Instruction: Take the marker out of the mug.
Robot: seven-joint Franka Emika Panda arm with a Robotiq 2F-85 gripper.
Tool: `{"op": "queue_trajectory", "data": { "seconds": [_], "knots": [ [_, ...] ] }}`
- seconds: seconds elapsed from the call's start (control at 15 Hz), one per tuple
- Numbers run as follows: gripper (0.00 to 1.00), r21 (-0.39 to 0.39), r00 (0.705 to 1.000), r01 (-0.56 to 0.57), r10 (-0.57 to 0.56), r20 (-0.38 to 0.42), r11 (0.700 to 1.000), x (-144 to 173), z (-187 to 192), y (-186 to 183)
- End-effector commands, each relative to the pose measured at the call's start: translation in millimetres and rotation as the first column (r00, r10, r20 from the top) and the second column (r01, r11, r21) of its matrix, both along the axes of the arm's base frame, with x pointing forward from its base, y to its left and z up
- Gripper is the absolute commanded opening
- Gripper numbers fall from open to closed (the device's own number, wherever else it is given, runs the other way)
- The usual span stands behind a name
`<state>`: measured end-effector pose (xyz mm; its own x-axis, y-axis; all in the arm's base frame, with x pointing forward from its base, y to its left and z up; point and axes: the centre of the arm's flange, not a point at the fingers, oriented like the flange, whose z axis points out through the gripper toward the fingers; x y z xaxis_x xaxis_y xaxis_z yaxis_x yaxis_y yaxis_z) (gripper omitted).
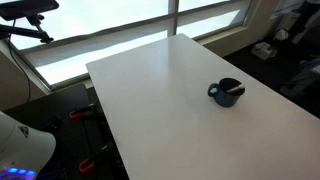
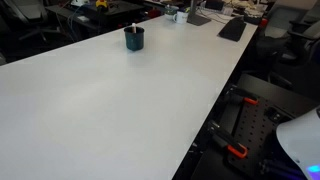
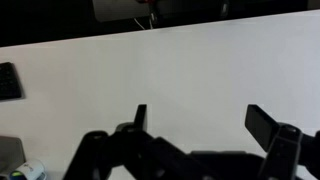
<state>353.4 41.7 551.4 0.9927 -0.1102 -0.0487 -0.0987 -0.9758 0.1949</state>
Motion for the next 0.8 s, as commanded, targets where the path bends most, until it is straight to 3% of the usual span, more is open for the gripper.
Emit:
{"op": "queue_trajectory", "data": {
  "seconds": [0.0, 0.33, 0.53, 0.73],
  "knots": [
    [1.0, 0.0, 1.0, 0.0, 0.0, 0.0, 1.0, 0, 0, 0],
    [1.0, 0.0, 1.0, 0.0, 0.0, 0.0, 1.0, 0, 0, 0],
    [1.0, -0.02, 0.996, 0.019, -0.017, 0.092, 1.0, 24, -5, -6],
    [1.0, -0.063, 0.973, 0.024, -0.009, 0.23, 0.998, 64, -7, -17]
  ]
}}
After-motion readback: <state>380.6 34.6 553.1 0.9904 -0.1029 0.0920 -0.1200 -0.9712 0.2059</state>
